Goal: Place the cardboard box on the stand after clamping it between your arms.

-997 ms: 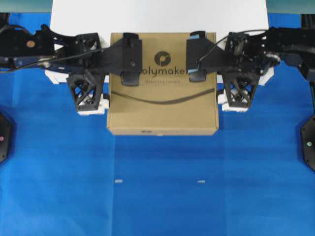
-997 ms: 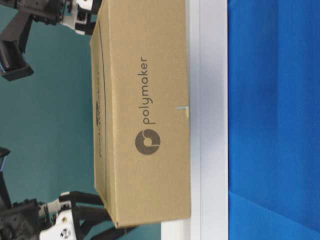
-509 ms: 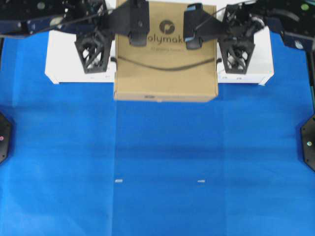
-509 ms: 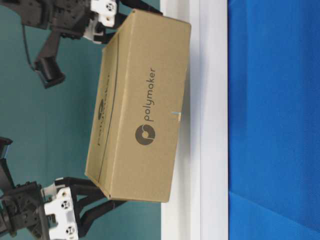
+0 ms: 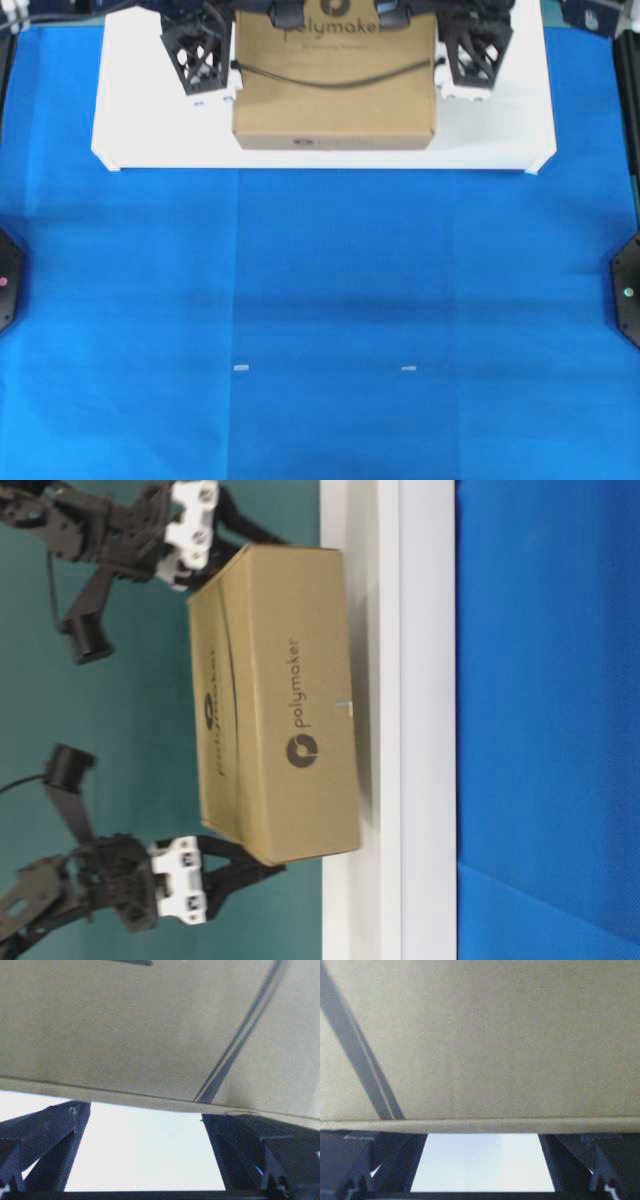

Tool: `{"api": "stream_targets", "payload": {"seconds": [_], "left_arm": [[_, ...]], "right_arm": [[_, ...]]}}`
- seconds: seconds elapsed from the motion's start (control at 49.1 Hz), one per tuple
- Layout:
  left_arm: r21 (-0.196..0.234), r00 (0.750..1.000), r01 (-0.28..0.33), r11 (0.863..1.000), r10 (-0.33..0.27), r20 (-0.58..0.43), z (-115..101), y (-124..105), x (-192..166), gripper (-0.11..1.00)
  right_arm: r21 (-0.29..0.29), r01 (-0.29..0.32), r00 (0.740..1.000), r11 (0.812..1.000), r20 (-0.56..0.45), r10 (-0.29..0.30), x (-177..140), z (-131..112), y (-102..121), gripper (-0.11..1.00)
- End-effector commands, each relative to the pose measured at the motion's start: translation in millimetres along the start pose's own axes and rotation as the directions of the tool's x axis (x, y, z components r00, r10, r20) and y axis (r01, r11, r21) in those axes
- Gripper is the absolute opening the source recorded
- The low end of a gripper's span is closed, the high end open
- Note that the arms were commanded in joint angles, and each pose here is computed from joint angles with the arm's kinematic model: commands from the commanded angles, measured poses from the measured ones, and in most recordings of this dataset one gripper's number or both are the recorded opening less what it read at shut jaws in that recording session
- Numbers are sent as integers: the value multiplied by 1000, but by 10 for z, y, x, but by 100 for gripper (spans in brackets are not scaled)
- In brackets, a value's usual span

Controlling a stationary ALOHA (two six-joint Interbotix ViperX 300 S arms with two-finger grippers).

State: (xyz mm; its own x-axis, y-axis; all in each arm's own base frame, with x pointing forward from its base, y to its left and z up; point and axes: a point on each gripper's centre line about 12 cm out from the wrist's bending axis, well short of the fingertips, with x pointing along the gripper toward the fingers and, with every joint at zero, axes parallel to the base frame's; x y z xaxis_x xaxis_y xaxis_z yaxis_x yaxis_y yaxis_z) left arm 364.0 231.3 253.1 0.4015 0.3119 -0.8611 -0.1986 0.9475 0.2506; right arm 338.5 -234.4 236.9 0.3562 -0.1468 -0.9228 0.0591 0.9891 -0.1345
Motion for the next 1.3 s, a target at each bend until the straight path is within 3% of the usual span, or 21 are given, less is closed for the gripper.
{"api": "stream_targets", "payload": {"seconds": [0.0, 0.387, 1.282], "left_arm": [[-43, 973, -53, 998, 61, 222, 557, 123, -380, 88], [-64, 974, -55, 996, 68, 214, 568, 195, -349, 88], [-54, 982, -13, 998, 23, 187, 566, -48, -290, 88]], "right_arm": [[0, -8, 983, 1000, 184, 8, -276, 507, 77, 99], [12, -50, 982, 999, 183, 47, -133, 507, -1, 99], [85, -68, 994, 994, 94, 60, 325, 111, -110, 99]]}}
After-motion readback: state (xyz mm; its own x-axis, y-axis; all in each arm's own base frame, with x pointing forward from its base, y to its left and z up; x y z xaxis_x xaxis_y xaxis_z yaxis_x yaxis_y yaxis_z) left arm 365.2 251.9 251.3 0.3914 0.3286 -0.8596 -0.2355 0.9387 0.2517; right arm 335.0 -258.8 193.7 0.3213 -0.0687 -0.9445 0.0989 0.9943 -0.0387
